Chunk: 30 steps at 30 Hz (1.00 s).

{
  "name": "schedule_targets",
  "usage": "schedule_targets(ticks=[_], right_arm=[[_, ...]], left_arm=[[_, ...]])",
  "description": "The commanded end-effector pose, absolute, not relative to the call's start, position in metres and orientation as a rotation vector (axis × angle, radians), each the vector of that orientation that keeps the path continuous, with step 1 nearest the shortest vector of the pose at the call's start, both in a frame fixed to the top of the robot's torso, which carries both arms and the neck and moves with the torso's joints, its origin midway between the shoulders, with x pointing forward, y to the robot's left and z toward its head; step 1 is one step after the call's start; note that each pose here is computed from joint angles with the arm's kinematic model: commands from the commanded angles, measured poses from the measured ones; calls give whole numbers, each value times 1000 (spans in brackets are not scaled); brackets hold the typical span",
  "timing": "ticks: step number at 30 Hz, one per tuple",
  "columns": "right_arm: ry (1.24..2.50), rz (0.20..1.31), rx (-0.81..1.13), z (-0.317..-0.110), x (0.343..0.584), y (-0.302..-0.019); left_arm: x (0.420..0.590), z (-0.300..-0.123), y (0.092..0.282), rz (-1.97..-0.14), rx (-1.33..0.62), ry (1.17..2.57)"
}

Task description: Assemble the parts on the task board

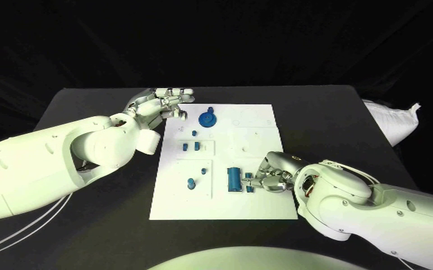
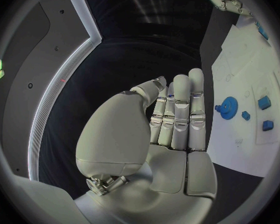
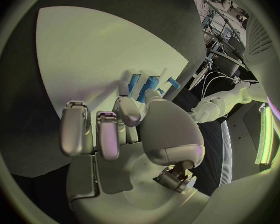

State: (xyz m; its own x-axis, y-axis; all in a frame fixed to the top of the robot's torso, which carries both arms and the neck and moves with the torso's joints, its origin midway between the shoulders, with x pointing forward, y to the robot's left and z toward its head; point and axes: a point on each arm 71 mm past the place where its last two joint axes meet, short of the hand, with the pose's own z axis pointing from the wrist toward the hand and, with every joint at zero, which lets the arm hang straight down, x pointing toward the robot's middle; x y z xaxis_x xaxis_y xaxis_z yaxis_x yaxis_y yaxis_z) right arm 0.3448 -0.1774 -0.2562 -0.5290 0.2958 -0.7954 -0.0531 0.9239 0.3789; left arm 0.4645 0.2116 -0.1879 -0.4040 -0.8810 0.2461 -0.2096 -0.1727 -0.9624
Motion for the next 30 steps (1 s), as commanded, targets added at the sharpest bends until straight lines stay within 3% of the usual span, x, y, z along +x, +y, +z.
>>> schedule_targets(ticks=[1,14,22,30], right_arm=[[2077,370,179,-256,344,-183],[2032,408,205,-252,345,-189],[1918,693,464,-246,359,-198],[1722,1053,807,-238,398,-220]], left_arm=[[464,-187,210,-1646,-1248,1566],[464,-187,210,-1645,-1248,1566],[466,-189,212,-1638,-1250,1555],[472,-199,220,-1589,-1305,1498]])
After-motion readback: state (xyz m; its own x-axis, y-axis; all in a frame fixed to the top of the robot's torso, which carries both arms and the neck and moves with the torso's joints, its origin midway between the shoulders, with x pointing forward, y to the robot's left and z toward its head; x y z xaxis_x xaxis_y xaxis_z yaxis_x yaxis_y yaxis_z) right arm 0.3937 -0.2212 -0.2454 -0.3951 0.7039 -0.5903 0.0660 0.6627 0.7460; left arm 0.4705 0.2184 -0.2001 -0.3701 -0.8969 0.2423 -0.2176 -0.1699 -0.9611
